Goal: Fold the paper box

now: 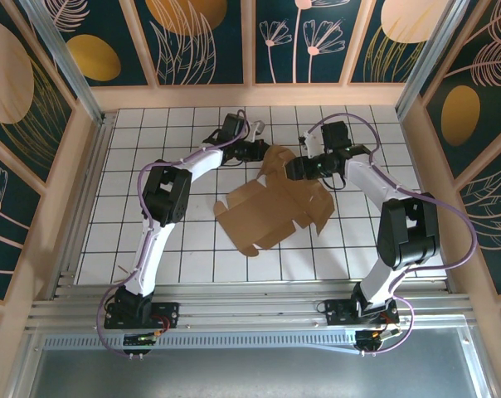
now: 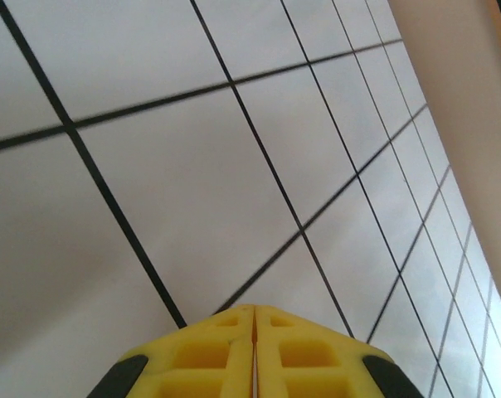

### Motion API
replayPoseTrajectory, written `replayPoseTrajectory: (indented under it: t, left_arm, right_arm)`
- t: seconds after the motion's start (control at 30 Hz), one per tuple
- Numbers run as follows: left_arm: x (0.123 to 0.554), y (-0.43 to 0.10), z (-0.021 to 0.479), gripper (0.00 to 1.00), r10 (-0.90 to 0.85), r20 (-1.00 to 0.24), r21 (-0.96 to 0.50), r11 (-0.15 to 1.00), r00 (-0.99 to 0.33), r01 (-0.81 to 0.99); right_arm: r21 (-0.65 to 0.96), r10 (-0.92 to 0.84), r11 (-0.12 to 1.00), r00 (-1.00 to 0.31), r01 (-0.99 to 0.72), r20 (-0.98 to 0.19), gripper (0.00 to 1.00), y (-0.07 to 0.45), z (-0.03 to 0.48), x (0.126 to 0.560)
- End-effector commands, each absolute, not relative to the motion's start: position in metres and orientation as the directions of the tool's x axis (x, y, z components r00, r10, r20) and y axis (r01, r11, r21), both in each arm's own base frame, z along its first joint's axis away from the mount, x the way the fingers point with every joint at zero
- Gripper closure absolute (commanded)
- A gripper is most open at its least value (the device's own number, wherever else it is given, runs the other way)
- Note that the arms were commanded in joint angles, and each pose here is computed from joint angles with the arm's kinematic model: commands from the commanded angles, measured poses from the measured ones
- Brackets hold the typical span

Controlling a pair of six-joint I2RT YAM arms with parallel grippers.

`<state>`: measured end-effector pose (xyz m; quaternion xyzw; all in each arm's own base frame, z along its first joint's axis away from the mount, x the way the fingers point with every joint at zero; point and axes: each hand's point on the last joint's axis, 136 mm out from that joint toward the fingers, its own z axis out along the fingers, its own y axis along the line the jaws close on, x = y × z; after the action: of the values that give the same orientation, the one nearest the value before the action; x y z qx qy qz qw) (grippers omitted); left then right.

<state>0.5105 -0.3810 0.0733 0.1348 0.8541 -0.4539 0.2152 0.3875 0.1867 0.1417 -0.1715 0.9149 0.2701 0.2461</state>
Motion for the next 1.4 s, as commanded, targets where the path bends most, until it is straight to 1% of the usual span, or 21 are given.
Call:
replayPoseTrajectory:
  t: [0.0, 0.13, 0.3, 0.53, 0.63, 0.7, 0.77, 0.87, 1.03, 1.13, 1.17, 1.2, 1.33, 1.37]
  left_arm:
    - [0.488, -0.398, 0.082, 0.91, 0.075, -0.446, -0.776, 0.465, -0.892, 0.427]
    - [0.475, -0.408, 0.087, 0.92, 0.099, -0.445, -0.778, 0.449, -0.89, 0.439]
    - [0.465, -0.405, 0.095, 0.93, 0.09, -0.456, -0.78, 0.438, -0.885, 0.447]
    - [0.449, -0.393, 0.077, 0.93, 0.108, -0.446, -0.767, 0.466, -0.888, 0.442]
    - [0.446, -0.387, 0.082, 0.93, 0.125, -0.501, -0.725, 0.48, -0.857, 0.494]
    - [0.447, -0.385, 0.092, 0.89, 0.132, -0.567, -0.682, 0.478, -0.813, 0.553]
    - [0.443, -0.386, 0.109, 0.83, 0.15, -0.641, -0.642, 0.434, -0.753, 0.632]
    - [0.438, -0.386, 0.118, 0.82, 0.178, -0.716, -0.58, 0.386, -0.675, 0.718]
    - [0.428, -0.379, 0.118, 0.82, 0.239, -0.751, -0.528, 0.343, -0.616, 0.777]
    - [0.421, -0.38, 0.125, 0.81, 0.24, -0.755, -0.539, 0.303, -0.61, 0.786]
    - [0.419, -0.38, 0.125, 0.81, 0.24, -0.75, -0.548, 0.296, -0.616, 0.782]
    - [0.418, -0.38, 0.124, 0.81, 0.238, -0.747, -0.553, 0.296, -0.621, 0.779]
    - [0.416, -0.377, 0.115, 0.81, 0.223, -0.732, -0.571, 0.316, -0.644, 0.758]
    - [0.416, -0.376, 0.113, 0.82, 0.22, -0.729, -0.575, 0.318, -0.648, 0.754]
  right_arm:
    - [0.372, -0.182, 0.815, -0.806, -0.444, -0.564, 0.4, 0.183, 0.15, 0.395]
    - [0.347, -0.168, 0.836, -0.8, -0.425, -0.576, 0.42, 0.18, 0.152, 0.402]
    - [0.317, -0.179, 0.842, -0.78, -0.437, -0.6, 0.42, 0.183, 0.156, 0.402]
    - [0.244, -0.229, 0.846, -0.736, -0.474, -0.636, 0.42, 0.193, 0.162, 0.4]
    - [0.204, -0.259, 0.854, -0.731, -0.479, -0.631, 0.43, 0.193, 0.159, 0.398]
    - [0.178, -0.275, 0.858, -0.722, -0.482, -0.635, 0.44, 0.194, 0.16, 0.397]
    - [0.16, -0.29, 0.855, -0.71, -0.494, -0.642, 0.44, 0.196, 0.163, 0.396]
    - [0.136, -0.317, 0.844, -0.688, -0.519, -0.653, 0.46, 0.202, 0.169, 0.391]
    - [0.055, -0.379, 0.839, -0.654, -0.541, -0.654, 0.49, 0.205, 0.17, 0.384]
    - [0.013, -0.404, 0.842, -0.645, -0.54, -0.649, 0.52, 0.204, 0.167, 0.382]
    - [0.003, -0.41, 0.842, -0.644, -0.539, -0.646, 0.5, 0.205, 0.166, 0.381]
    - [-0.004, -0.416, 0.841, -0.641, -0.541, -0.644, 0.46, 0.206, 0.167, 0.379]
    - [-0.042, -0.443, 0.83, -0.614, -0.556, -0.654, 0.22, 0.214, 0.177, 0.367]
    - [-0.049, -0.441, 0.833, -0.607, -0.551, -0.661, 0.19, 0.213, 0.181, 0.364]
